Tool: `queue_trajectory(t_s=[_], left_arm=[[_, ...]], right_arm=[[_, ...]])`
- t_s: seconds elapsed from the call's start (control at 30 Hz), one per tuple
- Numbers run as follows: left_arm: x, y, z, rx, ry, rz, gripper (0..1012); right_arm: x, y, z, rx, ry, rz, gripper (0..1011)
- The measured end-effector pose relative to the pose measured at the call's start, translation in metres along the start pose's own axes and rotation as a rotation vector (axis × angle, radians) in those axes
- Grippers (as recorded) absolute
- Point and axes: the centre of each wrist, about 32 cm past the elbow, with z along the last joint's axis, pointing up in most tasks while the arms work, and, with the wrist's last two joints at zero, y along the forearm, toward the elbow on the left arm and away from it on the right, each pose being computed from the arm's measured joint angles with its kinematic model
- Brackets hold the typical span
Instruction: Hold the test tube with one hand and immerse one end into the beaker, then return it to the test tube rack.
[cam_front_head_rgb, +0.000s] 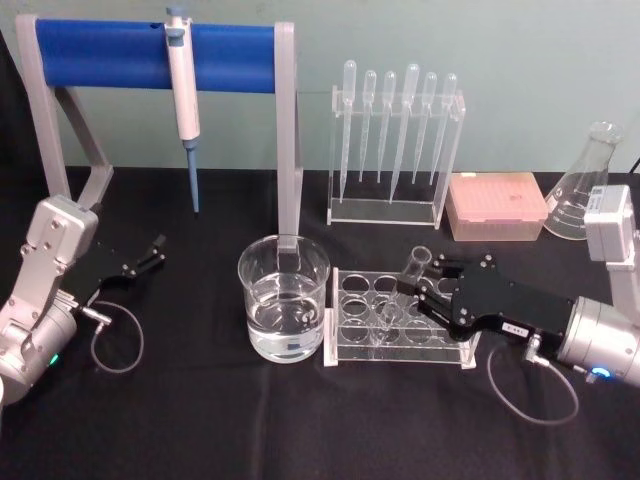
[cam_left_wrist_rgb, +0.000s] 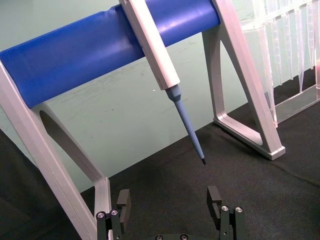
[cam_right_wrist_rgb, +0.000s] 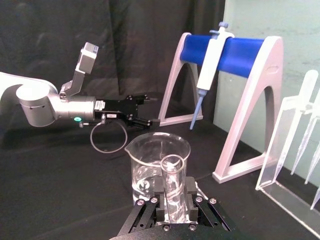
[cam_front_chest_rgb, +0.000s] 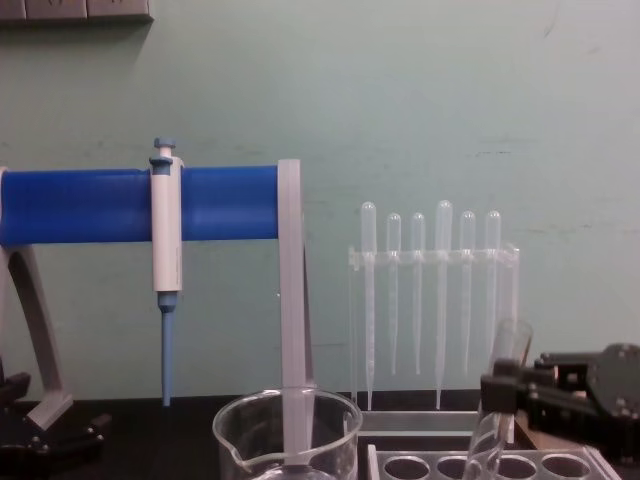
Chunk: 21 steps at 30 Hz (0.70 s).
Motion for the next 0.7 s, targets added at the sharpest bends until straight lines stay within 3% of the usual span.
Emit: queue_trajectory(t_s=[0.23,0.7], left_arm=[[0.0,0.0,0.0,0.0,0.0,0.0,1000],[0.0,0.0,0.0,0.0,0.0,0.0,1000]], right_arm=[[0.006,0.0,0.017,0.006,-0.022,0.002,243],[0.013,-0.003,0.076,0.019,-0.04,0.033,242]])
